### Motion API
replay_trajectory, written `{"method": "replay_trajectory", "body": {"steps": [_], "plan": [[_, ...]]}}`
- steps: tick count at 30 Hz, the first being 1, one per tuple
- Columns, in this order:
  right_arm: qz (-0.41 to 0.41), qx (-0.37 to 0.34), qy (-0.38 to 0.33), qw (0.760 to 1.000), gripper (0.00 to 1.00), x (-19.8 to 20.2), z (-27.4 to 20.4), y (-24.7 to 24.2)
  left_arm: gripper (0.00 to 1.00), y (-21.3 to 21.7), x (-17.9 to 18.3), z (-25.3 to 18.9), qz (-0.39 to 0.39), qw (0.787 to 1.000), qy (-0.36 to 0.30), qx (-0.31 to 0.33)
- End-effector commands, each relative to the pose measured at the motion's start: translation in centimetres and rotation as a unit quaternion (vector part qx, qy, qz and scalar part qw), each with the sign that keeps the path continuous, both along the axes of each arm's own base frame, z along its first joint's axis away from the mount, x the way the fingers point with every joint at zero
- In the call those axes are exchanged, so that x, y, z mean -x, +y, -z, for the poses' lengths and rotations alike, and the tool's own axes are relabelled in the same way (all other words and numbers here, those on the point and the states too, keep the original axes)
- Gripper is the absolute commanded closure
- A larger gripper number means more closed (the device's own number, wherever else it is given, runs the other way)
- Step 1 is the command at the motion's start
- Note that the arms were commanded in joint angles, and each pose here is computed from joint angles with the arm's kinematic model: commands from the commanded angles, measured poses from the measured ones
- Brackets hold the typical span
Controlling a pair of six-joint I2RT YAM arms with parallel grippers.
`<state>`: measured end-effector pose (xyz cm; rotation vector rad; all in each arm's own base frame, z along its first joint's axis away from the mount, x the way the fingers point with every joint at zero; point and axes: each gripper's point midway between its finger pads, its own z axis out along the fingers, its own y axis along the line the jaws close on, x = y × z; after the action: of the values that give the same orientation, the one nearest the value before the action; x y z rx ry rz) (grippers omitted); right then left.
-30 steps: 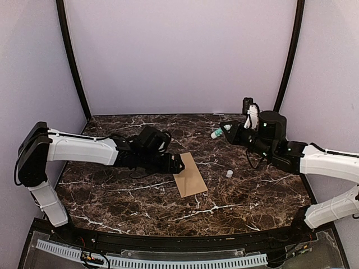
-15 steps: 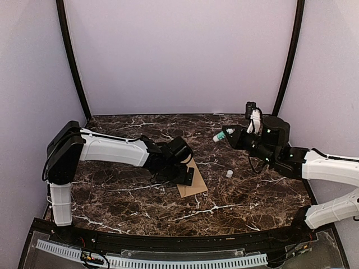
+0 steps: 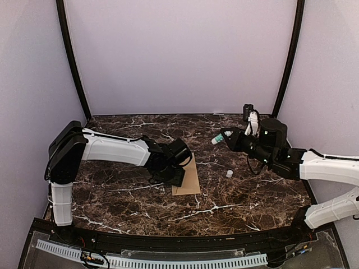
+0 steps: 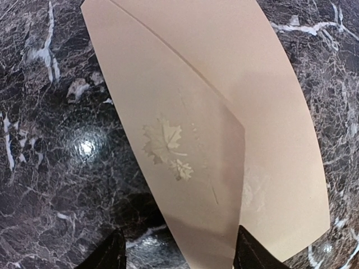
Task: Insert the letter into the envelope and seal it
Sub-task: Paint the envelope at the center of the board.
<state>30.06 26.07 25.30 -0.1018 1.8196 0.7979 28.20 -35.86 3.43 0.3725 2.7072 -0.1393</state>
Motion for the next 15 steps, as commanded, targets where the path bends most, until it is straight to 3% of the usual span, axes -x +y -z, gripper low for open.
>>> {"method": "replay_trajectory", "body": {"steps": [1, 9, 15], "plan": [[-0.004, -0.017, -0.007, 1.0, 1.0, -0.4, -0.7, 0.5, 0.4, 1.4, 0.1, -2.0, -0.004, 1.0, -0.02, -0.002], [-0.06, 0.008, -0.001, 0.998, 1.0, -0.6, 1.0, 3.5, 0.6, 3.0, -0.6, -2.9, -0.025, 0.996, -0.023, 0.079], [-0.099, 0.051, 0.003, 0.994, 1.0, -1.0, 3.1, 6.8, 0.68, 3.1, -0.7, -3.0, -0.011, 0.99, -0.012, 0.14]]}}
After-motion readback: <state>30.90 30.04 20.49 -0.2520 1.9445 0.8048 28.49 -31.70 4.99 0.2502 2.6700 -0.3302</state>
